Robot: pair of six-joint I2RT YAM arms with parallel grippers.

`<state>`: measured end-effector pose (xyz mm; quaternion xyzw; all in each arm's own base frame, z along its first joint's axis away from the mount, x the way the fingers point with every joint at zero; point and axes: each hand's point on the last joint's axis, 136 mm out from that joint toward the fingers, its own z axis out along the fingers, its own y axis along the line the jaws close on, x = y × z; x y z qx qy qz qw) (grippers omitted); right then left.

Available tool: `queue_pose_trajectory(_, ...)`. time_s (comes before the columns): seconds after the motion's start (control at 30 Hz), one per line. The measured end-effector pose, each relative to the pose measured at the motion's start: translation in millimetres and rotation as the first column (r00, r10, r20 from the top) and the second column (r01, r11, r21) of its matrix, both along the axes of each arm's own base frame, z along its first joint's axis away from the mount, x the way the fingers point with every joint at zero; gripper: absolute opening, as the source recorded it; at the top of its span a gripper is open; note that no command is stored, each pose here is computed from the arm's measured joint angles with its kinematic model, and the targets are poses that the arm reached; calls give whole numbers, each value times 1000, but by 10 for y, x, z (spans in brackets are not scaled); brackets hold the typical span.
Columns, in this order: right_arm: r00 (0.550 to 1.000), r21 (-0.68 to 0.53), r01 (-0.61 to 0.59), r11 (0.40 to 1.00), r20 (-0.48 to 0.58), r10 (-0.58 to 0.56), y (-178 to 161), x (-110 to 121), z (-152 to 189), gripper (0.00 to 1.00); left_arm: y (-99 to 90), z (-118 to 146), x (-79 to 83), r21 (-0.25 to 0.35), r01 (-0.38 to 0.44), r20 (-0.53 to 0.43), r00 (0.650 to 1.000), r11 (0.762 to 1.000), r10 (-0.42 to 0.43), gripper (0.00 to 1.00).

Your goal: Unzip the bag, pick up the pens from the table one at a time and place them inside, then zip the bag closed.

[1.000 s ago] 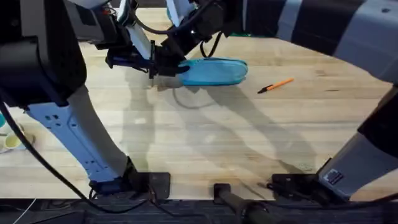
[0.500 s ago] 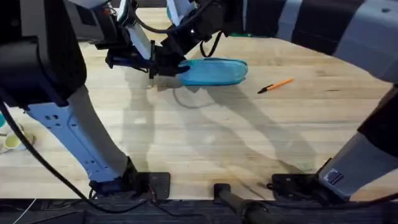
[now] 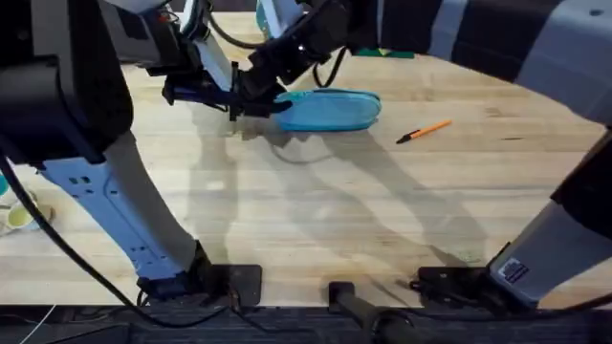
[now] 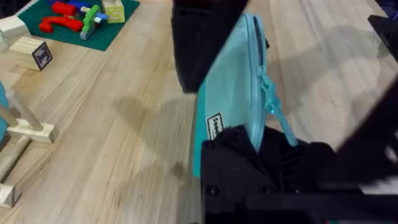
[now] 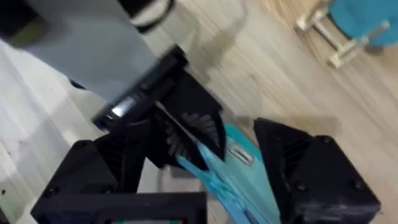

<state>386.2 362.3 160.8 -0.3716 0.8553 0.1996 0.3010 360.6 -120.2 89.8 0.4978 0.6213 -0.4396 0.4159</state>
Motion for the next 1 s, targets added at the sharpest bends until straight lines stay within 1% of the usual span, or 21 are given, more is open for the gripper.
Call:
queue_pose_trajectory(0.03,1000,-10,8,1000,-13,-9,-53,8,-24,985,0,0,0,0,0,0,1000,1000,0,42)
queue_pose_trajectory(0.07,999,-21,19,1000,-25,-20,-115,22,-48,992,0,0,0,0,0,0,1000,1000,0,42)
queue_pose_trajectory(0.2,995,-52,73,996,-63,-76,-412,97,-56,996,1,0,0,0,0,0,1000,1000,0,42)
queue_pose_trajectory(0.4,986,-39,158,987,-37,-160,-896,201,319,996,0,0,0,0,0,0,1000,1000,0,42)
queue_pose_trajectory(0.5,987,-66,158,985,-24,-160,-1135,143,468,996,-1,0,0,0,0,0,1000,1000,0,42)
queue_pose_trajectory(0.63,986,-111,154,982,-40,-159,-1389,6,555,997,1,0,0,0,0,0,1000,1000,0,42)
queue_pose_trajectory(0.77,982,-133,174,976,-49,-182,-1630,-84,651,996,-1,0,0,0,0,0,1000,1000,0,42)
queue_pose_trajectory(0.9,980,-145,191,971,-34,-198,-1860,-162,794,996,1,0,0,0,0,0,1000,1000,0,42)
queue_pose_trajectory(1.0,982,-161,186,969,-15,-191,-1989,-246,890,996,1,0,0,0,0,0,1000,1000,0,42)
